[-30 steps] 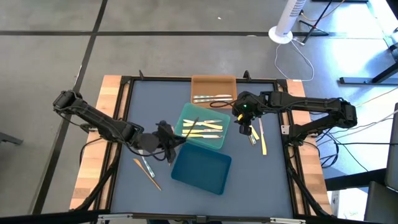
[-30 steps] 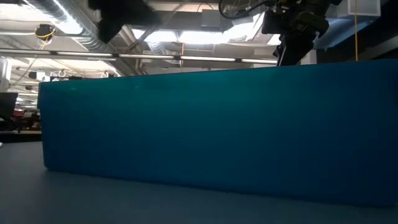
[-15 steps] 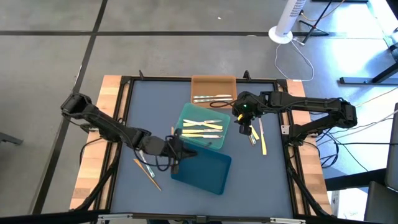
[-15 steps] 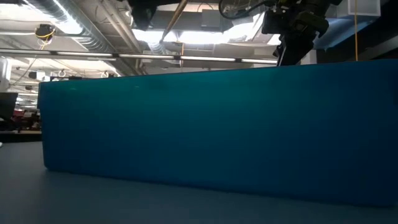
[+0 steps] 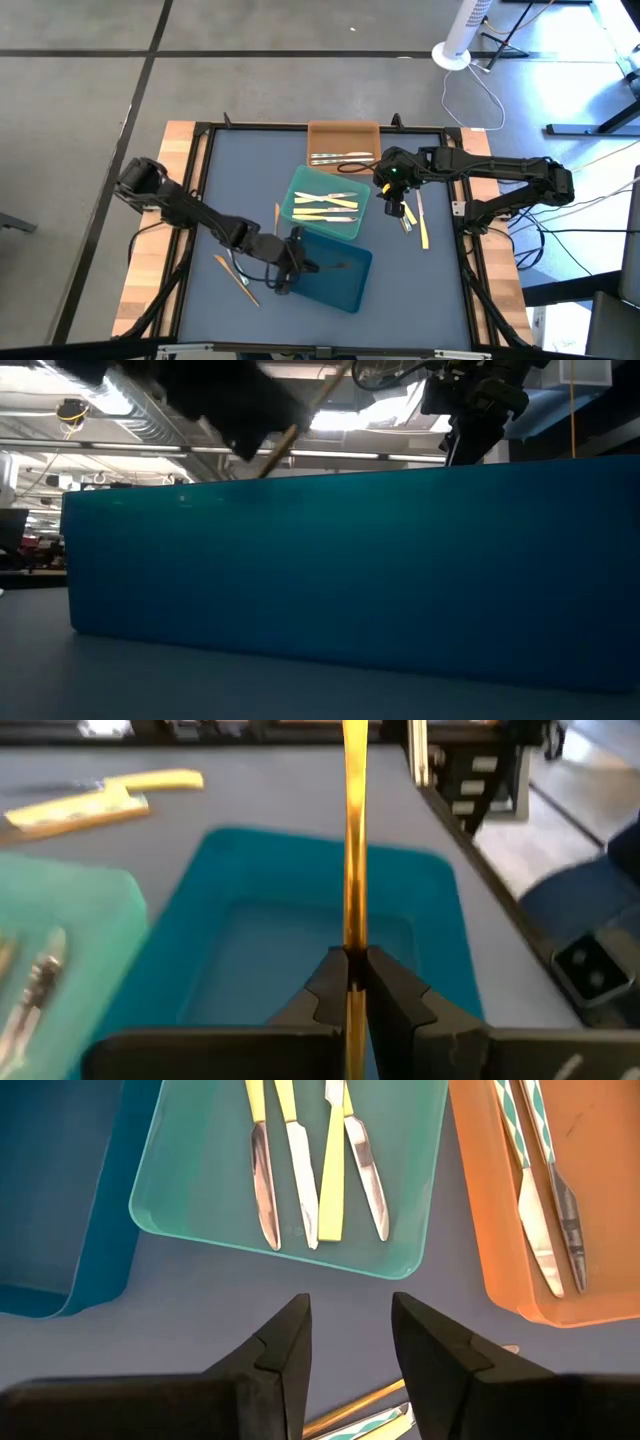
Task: Sort silverware by color (type)
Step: Put the golden knife into the blue bin
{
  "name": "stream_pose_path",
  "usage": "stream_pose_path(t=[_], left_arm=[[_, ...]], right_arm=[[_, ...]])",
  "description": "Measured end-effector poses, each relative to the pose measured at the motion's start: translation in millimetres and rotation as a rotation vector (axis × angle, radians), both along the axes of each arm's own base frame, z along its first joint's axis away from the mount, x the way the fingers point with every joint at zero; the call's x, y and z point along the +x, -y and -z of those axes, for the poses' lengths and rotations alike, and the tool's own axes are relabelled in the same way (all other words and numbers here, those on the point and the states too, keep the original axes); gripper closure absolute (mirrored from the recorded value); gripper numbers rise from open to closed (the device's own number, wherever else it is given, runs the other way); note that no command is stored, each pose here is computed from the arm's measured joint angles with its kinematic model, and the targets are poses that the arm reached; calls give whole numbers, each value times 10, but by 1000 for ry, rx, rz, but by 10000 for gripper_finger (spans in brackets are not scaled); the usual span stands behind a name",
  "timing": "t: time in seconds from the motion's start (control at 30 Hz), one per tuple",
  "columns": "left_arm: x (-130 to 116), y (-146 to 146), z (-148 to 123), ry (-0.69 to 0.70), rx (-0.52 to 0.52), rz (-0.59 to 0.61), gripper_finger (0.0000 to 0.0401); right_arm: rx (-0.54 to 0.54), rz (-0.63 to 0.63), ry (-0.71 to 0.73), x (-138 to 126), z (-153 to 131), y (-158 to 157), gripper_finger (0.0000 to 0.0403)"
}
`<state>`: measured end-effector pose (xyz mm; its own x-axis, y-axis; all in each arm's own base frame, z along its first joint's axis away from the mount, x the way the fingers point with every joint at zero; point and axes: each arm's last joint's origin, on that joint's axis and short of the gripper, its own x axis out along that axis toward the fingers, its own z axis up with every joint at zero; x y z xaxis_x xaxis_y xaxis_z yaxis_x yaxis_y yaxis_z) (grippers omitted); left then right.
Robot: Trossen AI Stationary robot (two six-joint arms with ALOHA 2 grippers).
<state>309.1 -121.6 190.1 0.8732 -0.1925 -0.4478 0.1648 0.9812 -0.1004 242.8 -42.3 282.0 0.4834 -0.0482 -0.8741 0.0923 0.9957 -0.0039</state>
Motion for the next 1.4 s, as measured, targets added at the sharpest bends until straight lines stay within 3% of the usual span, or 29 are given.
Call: stream_pose_path(t=[0.37,0.67,0.93,1.13,1.4], left_arm=[[45,-2,296,-125,14,14,388],[60,-174,359,-244,-81,-44,388],[256,-304,3,-446,-67,-29,388],[359,-306,-358,-481,-27,-3,388],[394,-276,-358,-524,-30,0,388]], right_arm=[[0,0,0,0,0,0,274],[0,0,0,0,0,0,274],[0,0,0,0,0,0,274],[0,0,0,0,0,0,274],[0,0,0,0,0,0,274]])
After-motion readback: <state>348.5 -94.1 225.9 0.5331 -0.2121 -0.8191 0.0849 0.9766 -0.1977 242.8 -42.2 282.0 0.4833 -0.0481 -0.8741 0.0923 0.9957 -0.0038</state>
